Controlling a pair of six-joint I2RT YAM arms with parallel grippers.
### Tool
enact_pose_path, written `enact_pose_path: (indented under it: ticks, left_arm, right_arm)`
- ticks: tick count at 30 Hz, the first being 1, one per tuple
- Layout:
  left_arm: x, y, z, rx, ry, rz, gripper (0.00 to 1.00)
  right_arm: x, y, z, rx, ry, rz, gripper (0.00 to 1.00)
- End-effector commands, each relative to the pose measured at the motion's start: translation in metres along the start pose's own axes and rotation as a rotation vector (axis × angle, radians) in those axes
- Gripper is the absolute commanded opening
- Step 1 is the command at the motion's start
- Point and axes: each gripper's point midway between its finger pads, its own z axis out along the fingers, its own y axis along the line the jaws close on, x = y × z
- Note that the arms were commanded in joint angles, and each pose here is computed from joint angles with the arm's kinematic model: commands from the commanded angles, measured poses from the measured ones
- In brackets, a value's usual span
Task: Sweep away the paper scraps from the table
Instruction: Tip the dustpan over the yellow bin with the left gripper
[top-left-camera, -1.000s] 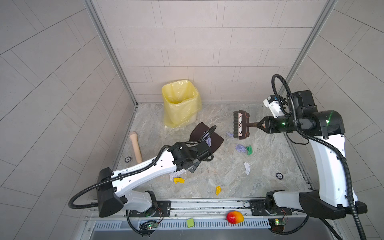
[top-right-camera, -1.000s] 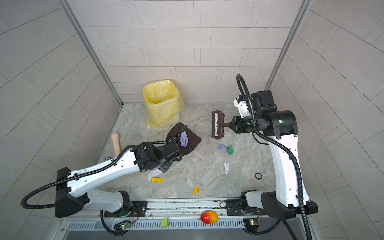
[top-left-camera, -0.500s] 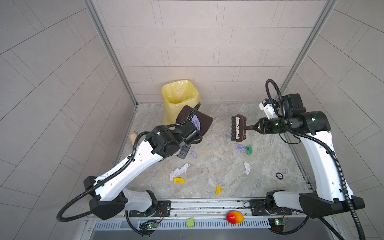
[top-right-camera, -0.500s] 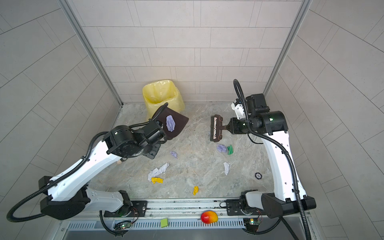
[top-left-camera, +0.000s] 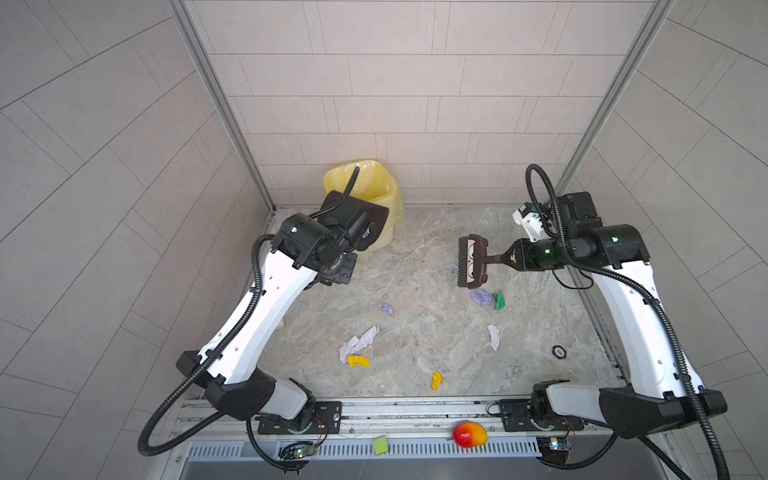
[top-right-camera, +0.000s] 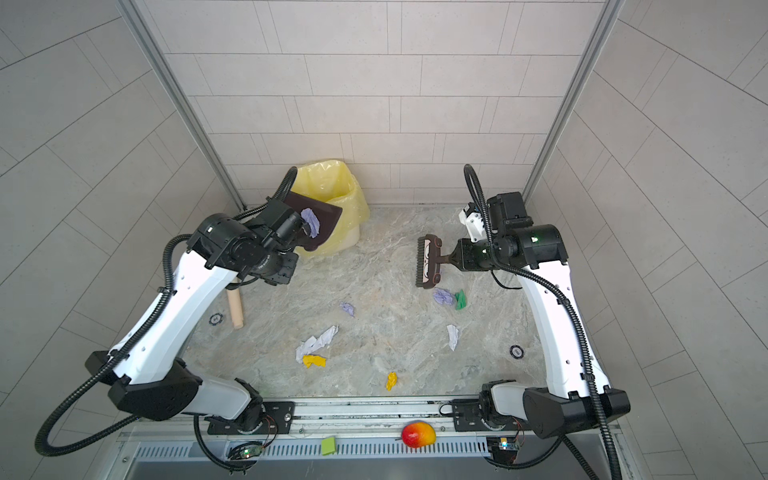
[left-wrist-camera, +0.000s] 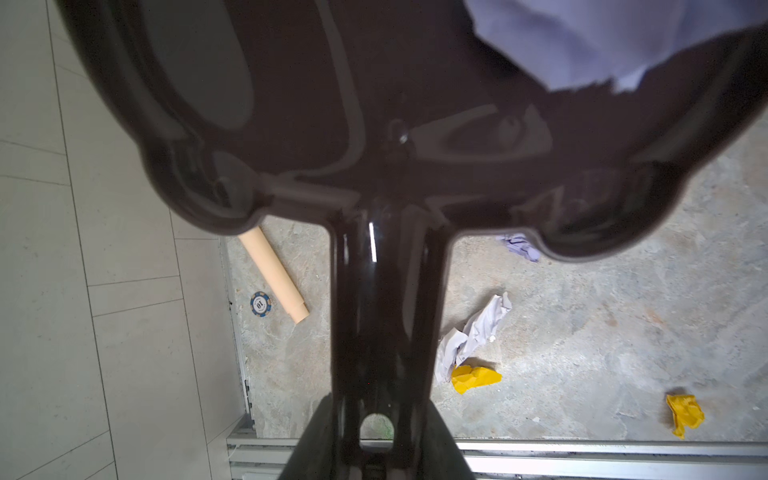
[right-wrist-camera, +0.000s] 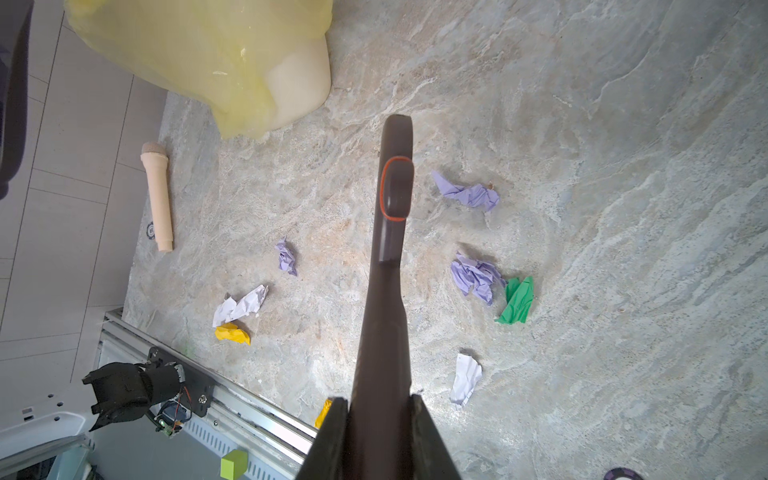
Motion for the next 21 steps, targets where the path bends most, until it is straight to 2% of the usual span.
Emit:
enact_pose_path:
  ticks: [1,9,21]
  left_arm:
    - [0.003,0.024,-0.004,-0.047,0.015,-0.007,0.00]
    - [-0.003,0.047,0.017,-0.071,0.069,-0.072,0.00]
    - [-0.063,0.075,0.043,-0.094,0.023,-0.126,0.00]
  right_arm:
    - [-0.004,0.008,-0.010,-0.029,-0.052,-0.018,0.00]
    - [-0.002,0.011,-0.008,-0.051,-0.041,-0.010,0.00]
    - [0.005,0.010,0.000,-0.070,-0.011,0.003,0.00]
